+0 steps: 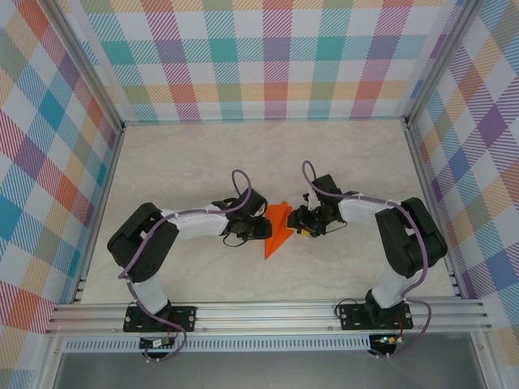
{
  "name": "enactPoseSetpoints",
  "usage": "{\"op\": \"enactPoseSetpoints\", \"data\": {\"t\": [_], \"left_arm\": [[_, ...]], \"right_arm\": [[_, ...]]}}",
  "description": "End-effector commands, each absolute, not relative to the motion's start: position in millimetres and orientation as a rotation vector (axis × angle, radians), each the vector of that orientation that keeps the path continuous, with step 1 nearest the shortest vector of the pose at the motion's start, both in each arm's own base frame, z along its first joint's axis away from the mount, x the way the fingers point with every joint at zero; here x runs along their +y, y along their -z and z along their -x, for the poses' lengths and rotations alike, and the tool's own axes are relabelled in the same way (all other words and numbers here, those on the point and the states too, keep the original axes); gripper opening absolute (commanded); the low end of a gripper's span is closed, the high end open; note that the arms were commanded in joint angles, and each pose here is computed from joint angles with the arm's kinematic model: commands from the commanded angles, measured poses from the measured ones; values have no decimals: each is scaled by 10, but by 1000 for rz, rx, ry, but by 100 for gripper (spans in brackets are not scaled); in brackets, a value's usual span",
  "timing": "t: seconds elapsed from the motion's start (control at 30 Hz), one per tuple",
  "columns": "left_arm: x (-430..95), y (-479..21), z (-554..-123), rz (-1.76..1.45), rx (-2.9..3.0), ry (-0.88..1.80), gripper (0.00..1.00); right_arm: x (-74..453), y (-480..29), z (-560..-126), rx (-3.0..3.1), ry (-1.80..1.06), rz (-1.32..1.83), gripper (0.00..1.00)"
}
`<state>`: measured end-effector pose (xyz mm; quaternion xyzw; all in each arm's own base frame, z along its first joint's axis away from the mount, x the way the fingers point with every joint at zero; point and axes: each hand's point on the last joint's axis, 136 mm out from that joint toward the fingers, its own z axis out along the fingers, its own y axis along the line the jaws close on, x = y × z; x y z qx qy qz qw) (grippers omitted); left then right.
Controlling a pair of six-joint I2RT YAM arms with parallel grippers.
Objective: Fold a paper plane with a square sheet of paper (pick it up from the middle)
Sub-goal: Turn over the paper at the center of the table.
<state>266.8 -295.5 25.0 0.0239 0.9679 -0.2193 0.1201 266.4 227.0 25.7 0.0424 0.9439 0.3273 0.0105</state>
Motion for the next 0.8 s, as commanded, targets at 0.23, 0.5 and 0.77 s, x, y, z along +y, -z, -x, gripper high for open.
{"op": "enactPoseSetpoints", "data": {"t": [0.23, 0.5, 0.77], "left_arm": [[-2952, -117, -2633, -89, 2881, 602, 31], [-2982, -103, -2613, -102, 2890, 593, 30], [-2960, -124, -2624, -95, 2882, 577, 28]], "right_arm": [[2447, -308, -2716, 2899, -1158, -98, 40], [2462, -266, -2727, 2907, -1165, -109, 42], [2476, -375, -2760, 2857, -1190, -107, 47]]}}
